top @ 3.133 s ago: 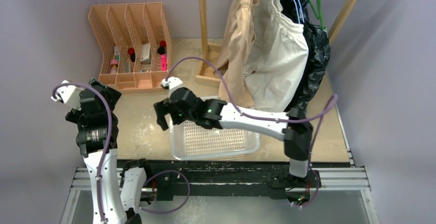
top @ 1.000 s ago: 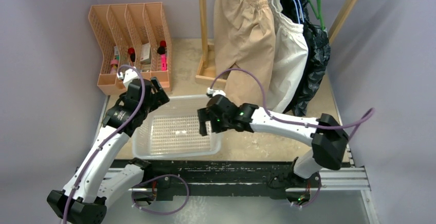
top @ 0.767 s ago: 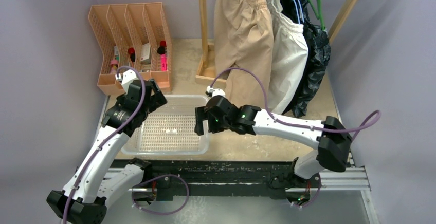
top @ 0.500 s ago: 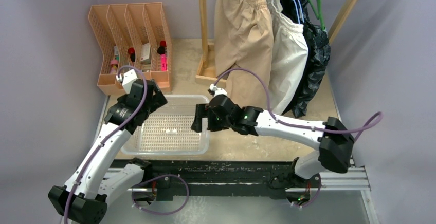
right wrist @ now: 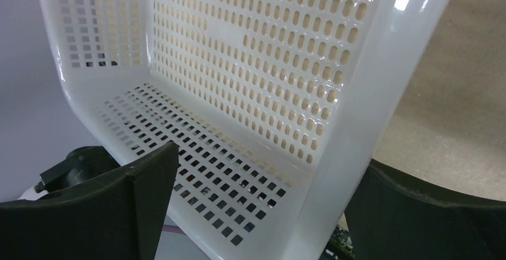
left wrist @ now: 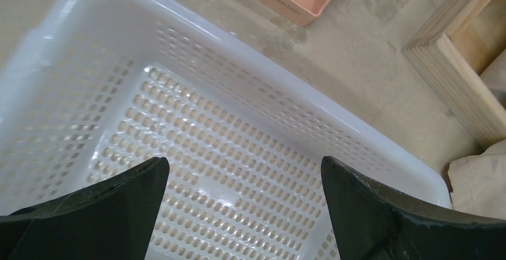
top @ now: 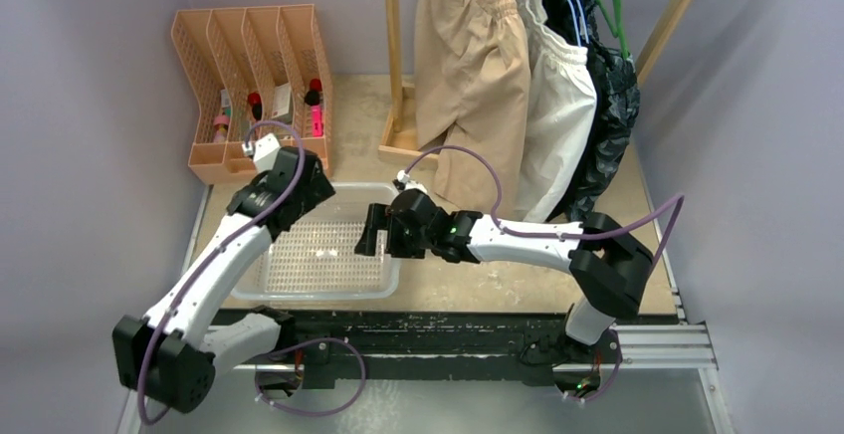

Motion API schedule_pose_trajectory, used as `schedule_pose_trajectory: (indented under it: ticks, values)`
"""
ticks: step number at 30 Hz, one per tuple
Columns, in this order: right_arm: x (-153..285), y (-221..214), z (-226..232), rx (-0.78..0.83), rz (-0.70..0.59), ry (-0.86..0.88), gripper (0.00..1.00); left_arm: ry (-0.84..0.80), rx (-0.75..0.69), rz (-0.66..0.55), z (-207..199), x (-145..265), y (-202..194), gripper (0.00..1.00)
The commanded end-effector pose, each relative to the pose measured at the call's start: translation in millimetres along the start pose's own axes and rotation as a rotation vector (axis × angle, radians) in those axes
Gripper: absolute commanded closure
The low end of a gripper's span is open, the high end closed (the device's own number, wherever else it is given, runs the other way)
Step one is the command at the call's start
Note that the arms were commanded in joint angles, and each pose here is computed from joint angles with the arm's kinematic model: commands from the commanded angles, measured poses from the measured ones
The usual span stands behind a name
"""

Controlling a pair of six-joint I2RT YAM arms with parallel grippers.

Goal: Remove the shorts from the hanger
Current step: Move the basket to the corner of the board.

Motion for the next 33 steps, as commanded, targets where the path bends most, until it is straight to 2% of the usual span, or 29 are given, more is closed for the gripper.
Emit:
schedule_pose_trajectory:
  ticks: [1,9,16,19,24,29,30,33]
  values:
    - [5,31,22,0.03,-0.087,0.111,0.0,-0.103,0.041,0.009,-30,-22,-4,0.0]
    - [15,35,21,0.048,-0.085,0.157,0.0,-0.105,0.073,-0.099,-60,-75,7,0.0]
    - [21,43,21,0.086,-0.111,0.169,0.0,-0.096,0.125,-0.109,-62,-115,34,0.0]
    - [19,51,20,0.128,-0.071,0.188,0.0,-0.094,0.131,-0.128,-61,-121,48,0.0]
    - [19,63,26,0.156,-0.109,0.232,0.01,-0.142,0.052,-0.08,-72,-125,51,0.0]
    - [9,76,42,0.199,-0.105,0.309,0.02,-0.08,-0.01,-0.007,-78,-146,50,0.0]
    - [7,80,43,0.207,-0.106,0.304,0.03,-0.053,-0.009,0.004,-78,-149,51,0.0]
    - [9,91,34,0.23,-0.123,0.136,0.02,0.006,-0.004,-0.006,-71,-144,52,0.02]
Point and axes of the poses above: each gripper's point midway between its finger pads, its own x axis back along the fingers, its own z axis along the line the jaws close on, y = z × x, the point moved 8 cm from there along x, back along the fingers, and after that the axes turned 12 degrees about x, right-handed, at the moved point
